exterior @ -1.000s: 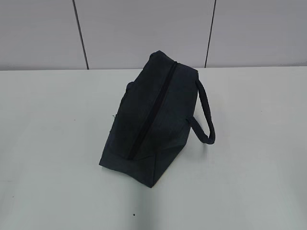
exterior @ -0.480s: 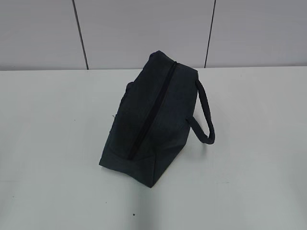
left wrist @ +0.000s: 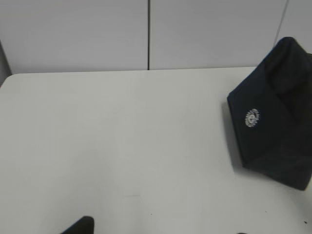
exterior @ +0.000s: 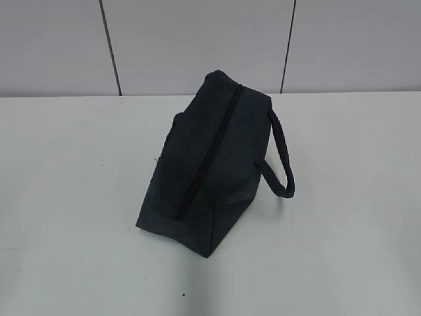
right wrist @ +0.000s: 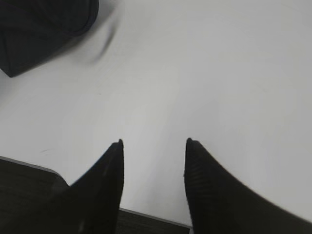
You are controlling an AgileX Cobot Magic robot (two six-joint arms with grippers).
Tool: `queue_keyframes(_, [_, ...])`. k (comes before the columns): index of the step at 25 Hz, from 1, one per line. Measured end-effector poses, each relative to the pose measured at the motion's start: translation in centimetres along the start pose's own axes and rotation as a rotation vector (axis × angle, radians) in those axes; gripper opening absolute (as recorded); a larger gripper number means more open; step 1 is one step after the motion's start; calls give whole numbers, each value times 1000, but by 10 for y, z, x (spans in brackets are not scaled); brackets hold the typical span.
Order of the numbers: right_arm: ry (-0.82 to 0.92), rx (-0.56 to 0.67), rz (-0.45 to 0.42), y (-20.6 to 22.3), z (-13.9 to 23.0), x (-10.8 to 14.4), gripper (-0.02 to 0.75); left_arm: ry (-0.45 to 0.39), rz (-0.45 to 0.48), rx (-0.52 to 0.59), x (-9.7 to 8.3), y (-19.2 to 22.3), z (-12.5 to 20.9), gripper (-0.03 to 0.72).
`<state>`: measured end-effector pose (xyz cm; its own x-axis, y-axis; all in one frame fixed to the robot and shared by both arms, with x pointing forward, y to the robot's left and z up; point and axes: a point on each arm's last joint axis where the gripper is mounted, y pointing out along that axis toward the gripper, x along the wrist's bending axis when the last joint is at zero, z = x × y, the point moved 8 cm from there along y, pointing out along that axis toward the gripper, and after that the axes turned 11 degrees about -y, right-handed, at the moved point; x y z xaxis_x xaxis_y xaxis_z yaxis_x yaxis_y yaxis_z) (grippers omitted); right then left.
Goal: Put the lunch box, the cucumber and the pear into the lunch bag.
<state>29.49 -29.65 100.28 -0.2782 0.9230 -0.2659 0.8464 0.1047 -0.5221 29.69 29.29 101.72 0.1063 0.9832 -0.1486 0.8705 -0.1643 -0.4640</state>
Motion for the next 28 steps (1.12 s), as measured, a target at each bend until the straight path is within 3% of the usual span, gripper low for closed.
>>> queue_keyframes(9, [67,34,103,-1,3,-7,332,-132,-248,-42,16,-3,-1,498])
queue_keyframes(28, [67,34,103,-1,3,-7,332,-135,-255,-43,17,-3,-1,498])
